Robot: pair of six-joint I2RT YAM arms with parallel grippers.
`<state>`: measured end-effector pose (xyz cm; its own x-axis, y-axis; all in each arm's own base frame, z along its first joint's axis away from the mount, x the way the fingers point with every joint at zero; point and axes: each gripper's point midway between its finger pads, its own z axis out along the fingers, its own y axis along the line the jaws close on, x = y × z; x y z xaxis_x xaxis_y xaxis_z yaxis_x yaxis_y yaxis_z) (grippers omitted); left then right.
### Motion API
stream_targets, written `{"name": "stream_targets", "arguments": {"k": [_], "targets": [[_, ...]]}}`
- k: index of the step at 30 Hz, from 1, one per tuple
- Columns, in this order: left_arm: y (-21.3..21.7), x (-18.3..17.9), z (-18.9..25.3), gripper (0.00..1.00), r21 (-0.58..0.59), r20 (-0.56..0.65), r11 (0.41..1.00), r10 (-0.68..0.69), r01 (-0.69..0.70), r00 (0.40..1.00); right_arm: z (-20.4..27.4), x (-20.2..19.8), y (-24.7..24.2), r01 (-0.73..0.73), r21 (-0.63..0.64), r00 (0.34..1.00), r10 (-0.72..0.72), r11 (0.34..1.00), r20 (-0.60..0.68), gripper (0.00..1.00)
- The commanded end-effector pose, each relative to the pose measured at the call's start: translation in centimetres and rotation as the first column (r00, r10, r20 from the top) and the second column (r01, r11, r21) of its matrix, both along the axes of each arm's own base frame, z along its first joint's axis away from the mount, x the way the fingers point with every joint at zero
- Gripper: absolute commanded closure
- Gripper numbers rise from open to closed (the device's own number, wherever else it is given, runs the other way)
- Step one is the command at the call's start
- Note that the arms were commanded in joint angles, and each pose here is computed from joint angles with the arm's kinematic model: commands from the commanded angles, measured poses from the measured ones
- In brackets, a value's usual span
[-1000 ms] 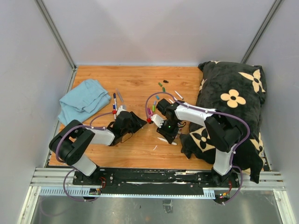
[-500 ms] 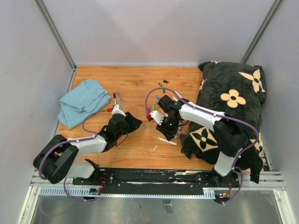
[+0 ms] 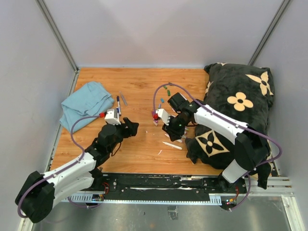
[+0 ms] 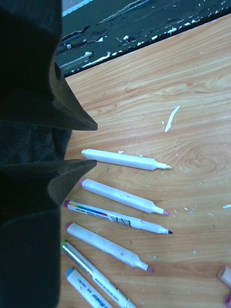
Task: Open the pen caps
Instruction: Pick up the pen from the center of the board.
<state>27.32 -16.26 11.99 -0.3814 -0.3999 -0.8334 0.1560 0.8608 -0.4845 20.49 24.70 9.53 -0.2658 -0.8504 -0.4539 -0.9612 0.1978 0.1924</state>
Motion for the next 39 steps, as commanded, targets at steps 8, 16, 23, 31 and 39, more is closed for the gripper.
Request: {"name": "stream_targets", "arguments": {"k": [8, 16, 23, 31, 39], "targets": [[4.3, 0.0, 0.9, 0.03, 0.114, 0.114, 0.984, 0.126, -0.139, 0.985, 4.3, 0.6, -0.4, -0.019, 0.159, 0.997, 0.008, 0.987, 0.074, 0.68], [6.2, 1.4, 0.5, 0.01, 0.149, 0.093, 0.967, 0.196, -0.208, 0.976, 4.2, 0.6, -0.4, -0.018, 0.162, 0.998, 0.007, 0.987, 0.068, 0.68], [6.8, 2.6, -0.4, 0.01, 0.156, 0.050, 0.963, 0.215, -0.221, 0.975, 4.2, 0.6, -0.4, -0.018, 0.166, 0.998, 0.007, 0.986, 0.066, 0.68], [7.3, 3.2, -1.0, 0.01, 0.144, 0.023, 0.965, 0.219, -0.220, 0.975, 4.1, 0.6, -0.4, -0.019, 0.168, 0.998, 0.009, 0.986, 0.060, 0.68], [7.5, 3.4, -1.6, 0.01, 0.134, 0.003, 0.967, 0.220, -0.218, 0.976, 4.1, 0.6, -0.4, -0.019, 0.170, 0.998, 0.009, 0.985, 0.058, 0.67]]}}
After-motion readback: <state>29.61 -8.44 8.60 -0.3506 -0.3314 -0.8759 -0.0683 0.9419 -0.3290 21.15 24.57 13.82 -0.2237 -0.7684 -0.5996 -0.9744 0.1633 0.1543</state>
